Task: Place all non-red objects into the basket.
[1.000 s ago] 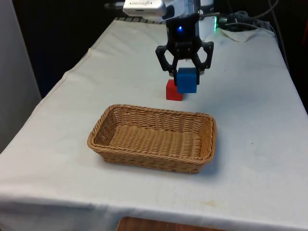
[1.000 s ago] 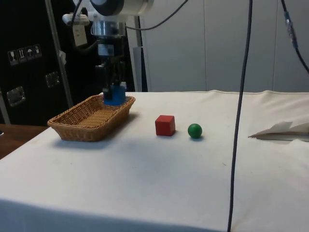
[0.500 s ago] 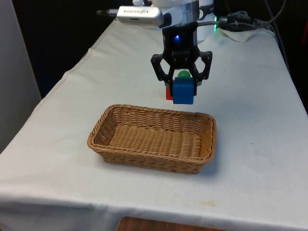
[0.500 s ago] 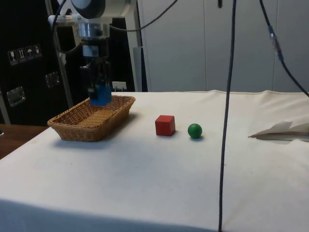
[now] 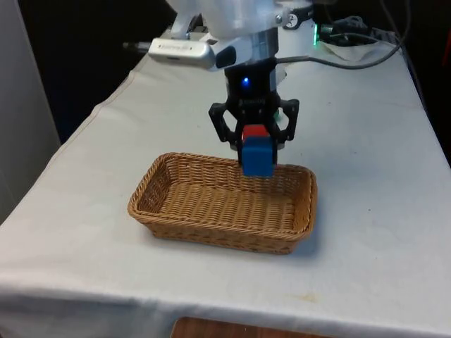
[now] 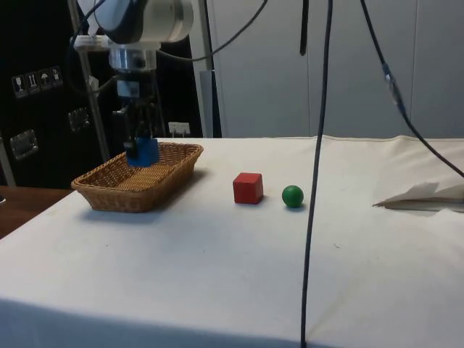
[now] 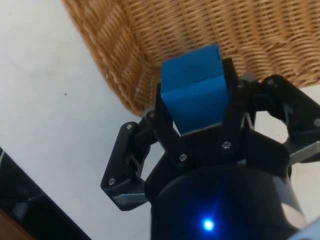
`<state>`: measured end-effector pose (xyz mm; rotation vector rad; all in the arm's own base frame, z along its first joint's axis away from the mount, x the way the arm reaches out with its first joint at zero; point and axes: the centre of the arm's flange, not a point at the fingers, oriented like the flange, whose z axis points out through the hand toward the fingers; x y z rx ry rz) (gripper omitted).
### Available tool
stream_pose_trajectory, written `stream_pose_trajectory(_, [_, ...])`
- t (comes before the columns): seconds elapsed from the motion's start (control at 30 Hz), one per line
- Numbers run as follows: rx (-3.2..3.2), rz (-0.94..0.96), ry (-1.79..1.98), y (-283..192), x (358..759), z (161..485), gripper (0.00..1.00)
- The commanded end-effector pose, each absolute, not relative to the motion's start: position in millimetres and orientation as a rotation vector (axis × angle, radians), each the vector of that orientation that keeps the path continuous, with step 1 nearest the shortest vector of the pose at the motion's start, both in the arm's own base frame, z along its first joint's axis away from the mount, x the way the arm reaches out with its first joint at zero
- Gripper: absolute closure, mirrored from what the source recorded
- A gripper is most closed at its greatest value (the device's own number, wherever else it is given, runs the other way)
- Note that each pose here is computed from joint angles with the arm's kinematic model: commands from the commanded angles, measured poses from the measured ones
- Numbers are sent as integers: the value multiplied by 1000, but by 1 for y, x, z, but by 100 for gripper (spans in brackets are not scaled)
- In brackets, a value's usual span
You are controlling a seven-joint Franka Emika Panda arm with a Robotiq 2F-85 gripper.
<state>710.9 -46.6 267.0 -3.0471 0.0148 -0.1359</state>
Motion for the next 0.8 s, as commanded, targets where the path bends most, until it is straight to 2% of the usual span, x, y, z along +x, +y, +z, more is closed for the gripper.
stream_pose_trajectory(0.0, [-3037,-131,16,-49,713,263,97])
stream_pose_trajectory(0.3, [-3022,-126,22,-56,717,228,97])
stream_pose_trajectory(0.33, [-3029,-124,21,-56,715,233,97])
stream_pose_trajectory(0.53, [-3014,-125,28,-56,724,210,97])
stream_pose_trajectory(0.77, [-3003,-126,34,-57,730,197,97])
